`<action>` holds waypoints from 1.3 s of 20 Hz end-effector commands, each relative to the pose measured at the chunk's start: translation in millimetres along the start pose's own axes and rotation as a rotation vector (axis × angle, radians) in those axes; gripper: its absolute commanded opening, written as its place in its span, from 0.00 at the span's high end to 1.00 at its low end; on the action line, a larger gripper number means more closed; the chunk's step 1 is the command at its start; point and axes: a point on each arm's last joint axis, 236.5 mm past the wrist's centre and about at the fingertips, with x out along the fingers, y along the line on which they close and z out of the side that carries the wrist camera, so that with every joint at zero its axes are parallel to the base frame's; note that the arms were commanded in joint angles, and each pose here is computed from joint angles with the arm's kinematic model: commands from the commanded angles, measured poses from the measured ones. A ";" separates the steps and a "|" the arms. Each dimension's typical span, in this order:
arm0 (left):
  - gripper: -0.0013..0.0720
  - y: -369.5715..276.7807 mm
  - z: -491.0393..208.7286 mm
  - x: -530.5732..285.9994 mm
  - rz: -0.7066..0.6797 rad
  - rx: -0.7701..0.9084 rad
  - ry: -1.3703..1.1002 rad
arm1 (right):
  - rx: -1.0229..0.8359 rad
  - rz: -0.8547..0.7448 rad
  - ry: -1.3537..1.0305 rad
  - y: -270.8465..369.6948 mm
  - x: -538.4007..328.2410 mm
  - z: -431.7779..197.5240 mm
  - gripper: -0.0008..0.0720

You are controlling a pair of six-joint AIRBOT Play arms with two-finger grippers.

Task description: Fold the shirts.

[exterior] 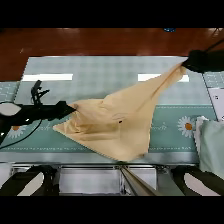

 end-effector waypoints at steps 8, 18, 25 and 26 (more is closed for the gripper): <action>0.30 11.3 83.6 30.2 -0.042 -0.022 0.248 | 0.136 0.042 0.231 -48.5 110.2 11.0 0.42; 0.30 14.2 76.7 15.9 -0.081 0.076 0.330 | 0.312 -0.058 0.405 -104.5 45.4 -166.5 0.42; 0.91 17.3 39.9 73.4 -0.081 0.045 0.471 | 0.308 0.024 0.714 -53.0 28.9 -308.6 0.42; 0.95 16.6 41.2 73.3 -0.084 0.057 0.468 | 0.300 0.046 0.769 -43.0 24.4 -323.4 0.42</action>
